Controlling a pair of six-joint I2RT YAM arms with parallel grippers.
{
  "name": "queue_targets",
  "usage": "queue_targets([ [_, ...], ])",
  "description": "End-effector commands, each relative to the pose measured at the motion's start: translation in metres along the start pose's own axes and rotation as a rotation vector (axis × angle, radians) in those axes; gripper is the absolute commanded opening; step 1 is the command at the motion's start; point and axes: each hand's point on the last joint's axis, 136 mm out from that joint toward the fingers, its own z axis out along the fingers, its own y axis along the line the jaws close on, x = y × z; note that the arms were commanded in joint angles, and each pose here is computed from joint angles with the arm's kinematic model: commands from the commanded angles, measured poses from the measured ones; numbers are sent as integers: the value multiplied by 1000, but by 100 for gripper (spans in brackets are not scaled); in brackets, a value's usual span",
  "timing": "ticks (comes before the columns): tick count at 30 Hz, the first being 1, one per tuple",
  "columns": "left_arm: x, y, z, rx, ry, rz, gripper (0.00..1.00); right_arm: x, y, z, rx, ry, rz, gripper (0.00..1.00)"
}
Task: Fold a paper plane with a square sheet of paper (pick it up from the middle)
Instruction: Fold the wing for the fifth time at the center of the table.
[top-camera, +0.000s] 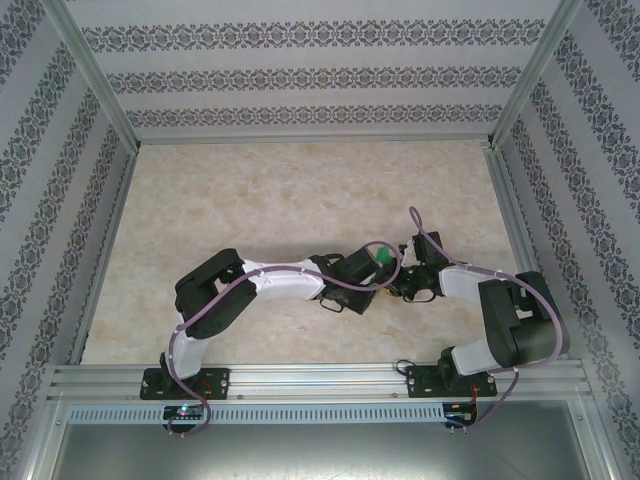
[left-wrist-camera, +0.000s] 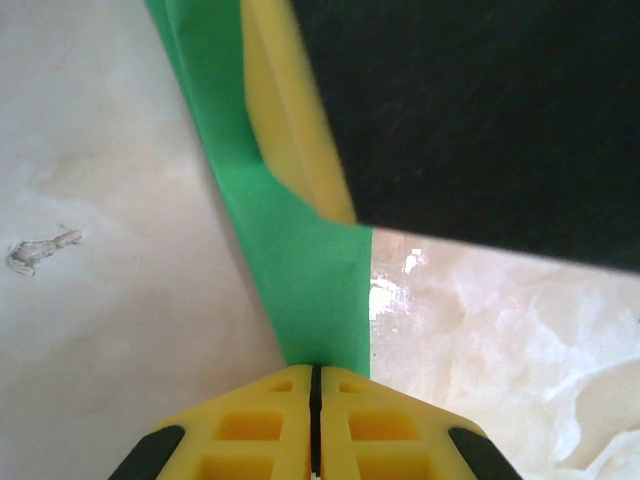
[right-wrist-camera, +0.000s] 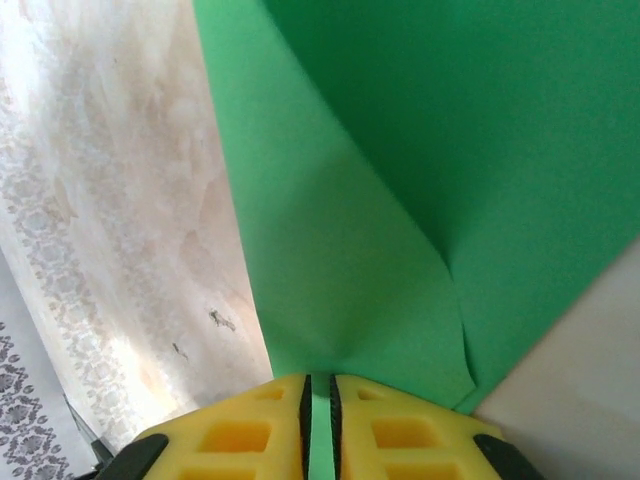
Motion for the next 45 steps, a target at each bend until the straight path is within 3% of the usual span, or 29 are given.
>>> queue_targets([
  [1, 79, 30, 19, -116, 246, 46, 11, 0, 4, -11, -3, -13, 7, 16],
  [9, 86, 33, 19, -122, 246, 70, 10, 14, 20, -13, -123, 26, 77, 15],
  [21, 85, 29, 17, -91, 233, 109, 10, 33, 26, 1, -173, 83, 117, 12],
  [35, 81, 19, 5, -46, 206, 113, 10, 41, -34, 10, 81, 68, 131, 11],
  [45, 108, 21, 2, -43, 260, 137, 10, 32, -55, 7, 185, 37, 107, 10],
])
